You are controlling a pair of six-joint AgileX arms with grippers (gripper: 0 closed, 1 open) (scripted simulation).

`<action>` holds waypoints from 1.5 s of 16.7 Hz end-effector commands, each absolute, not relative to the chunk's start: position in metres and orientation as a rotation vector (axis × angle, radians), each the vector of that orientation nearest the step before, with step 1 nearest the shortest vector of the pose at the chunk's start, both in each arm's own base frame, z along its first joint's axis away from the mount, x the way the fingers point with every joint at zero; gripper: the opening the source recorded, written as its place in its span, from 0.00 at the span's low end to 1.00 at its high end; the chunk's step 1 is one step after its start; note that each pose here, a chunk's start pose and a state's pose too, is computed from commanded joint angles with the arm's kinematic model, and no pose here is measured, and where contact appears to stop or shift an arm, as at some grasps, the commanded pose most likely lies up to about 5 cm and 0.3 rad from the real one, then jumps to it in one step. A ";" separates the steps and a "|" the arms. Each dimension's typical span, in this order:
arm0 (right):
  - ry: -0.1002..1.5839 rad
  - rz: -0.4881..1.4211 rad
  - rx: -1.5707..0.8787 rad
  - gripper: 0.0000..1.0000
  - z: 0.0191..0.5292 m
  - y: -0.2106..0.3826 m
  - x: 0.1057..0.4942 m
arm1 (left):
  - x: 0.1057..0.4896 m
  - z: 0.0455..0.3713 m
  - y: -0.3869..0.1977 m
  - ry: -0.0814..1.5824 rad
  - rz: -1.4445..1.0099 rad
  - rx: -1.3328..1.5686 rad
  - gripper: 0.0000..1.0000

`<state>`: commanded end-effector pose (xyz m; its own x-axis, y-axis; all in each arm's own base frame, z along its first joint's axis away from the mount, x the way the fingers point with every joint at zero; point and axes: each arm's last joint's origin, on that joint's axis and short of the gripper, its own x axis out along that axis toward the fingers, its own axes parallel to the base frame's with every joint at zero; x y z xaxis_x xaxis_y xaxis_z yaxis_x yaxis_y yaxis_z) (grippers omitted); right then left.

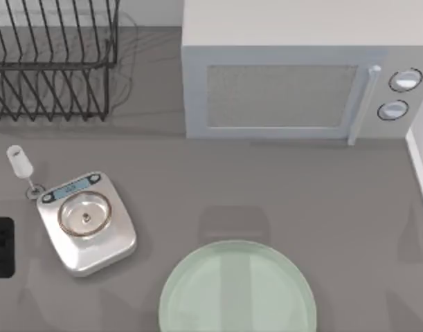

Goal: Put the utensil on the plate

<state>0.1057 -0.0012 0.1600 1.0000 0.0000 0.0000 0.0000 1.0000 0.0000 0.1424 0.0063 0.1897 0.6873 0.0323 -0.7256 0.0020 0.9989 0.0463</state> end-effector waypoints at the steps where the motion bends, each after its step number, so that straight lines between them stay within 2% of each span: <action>1: 0.000 0.000 0.000 1.00 0.160 -0.001 0.106 | 0.151 0.189 0.008 0.936 0.017 0.044 1.00; 5: 0.000 0.000 0.000 1.00 0.160 -0.001 0.106 | 0.184 0.188 0.016 1.316 0.011 0.029 1.00; 10: 0.000 0.000 0.000 1.00 0.160 -0.001 0.106 | 0.215 0.192 0.024 1.535 0.001 0.005 1.00; 18: 0.000 0.000 0.000 1.00 0.160 -0.001 0.106 | 0.220 0.188 0.024 1.566 -0.002 0.002 1.00; 25: 0.000 0.000 0.000 1.00 0.160 -0.001 0.106 | 0.226 0.122 0.026 1.561 0.000 0.001 1.00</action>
<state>0.1057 -0.0012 0.1600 1.0000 0.0000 0.0000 0.0000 1.0000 0.0000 0.2260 0.0257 0.1220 0.0103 0.0006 -0.9999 0.0001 1.0000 0.0006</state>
